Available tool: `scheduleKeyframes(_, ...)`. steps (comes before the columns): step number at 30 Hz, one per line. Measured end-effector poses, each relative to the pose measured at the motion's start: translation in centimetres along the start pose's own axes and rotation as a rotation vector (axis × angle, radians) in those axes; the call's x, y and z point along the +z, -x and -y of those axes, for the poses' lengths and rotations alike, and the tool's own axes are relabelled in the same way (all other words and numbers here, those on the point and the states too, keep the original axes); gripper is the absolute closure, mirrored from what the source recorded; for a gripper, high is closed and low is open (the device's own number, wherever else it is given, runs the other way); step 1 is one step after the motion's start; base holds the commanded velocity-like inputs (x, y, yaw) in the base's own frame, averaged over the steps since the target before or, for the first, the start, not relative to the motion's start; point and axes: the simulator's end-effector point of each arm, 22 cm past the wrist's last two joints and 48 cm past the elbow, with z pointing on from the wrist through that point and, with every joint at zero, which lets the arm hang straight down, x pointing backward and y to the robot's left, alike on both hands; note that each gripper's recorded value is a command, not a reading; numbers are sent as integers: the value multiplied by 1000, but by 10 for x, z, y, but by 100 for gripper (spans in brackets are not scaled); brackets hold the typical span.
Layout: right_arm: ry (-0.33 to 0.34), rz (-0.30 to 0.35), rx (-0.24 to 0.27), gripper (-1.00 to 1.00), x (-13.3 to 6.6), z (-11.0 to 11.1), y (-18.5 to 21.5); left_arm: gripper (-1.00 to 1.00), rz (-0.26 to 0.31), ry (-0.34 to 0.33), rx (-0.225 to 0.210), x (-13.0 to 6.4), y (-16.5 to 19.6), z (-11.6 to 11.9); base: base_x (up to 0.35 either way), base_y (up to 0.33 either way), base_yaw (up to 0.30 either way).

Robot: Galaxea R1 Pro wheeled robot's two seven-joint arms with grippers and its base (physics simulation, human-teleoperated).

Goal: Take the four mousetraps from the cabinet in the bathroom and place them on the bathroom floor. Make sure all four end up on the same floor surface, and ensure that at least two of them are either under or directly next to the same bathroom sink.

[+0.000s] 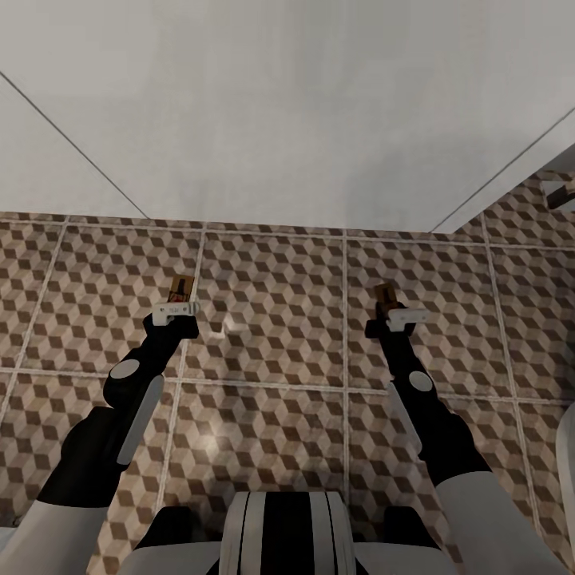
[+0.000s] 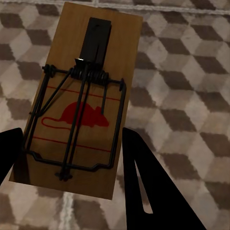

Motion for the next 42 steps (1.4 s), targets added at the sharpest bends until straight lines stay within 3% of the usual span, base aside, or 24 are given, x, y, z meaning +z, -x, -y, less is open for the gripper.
scheduleKeyframes(10,12,-4,29,100,0,-2,-1,100,-3,0,0,0,-2,0,0,0,0)
scheduleKeyframes(27,12,-4,28,100,0,-2,-1,100,-5,1,0,0,-3,0,151,0,0)
scheduleKeyframes(42,13,-5,27,100,0,-2,-2,100,-8,1,0,0,-4,0,18,0,0)
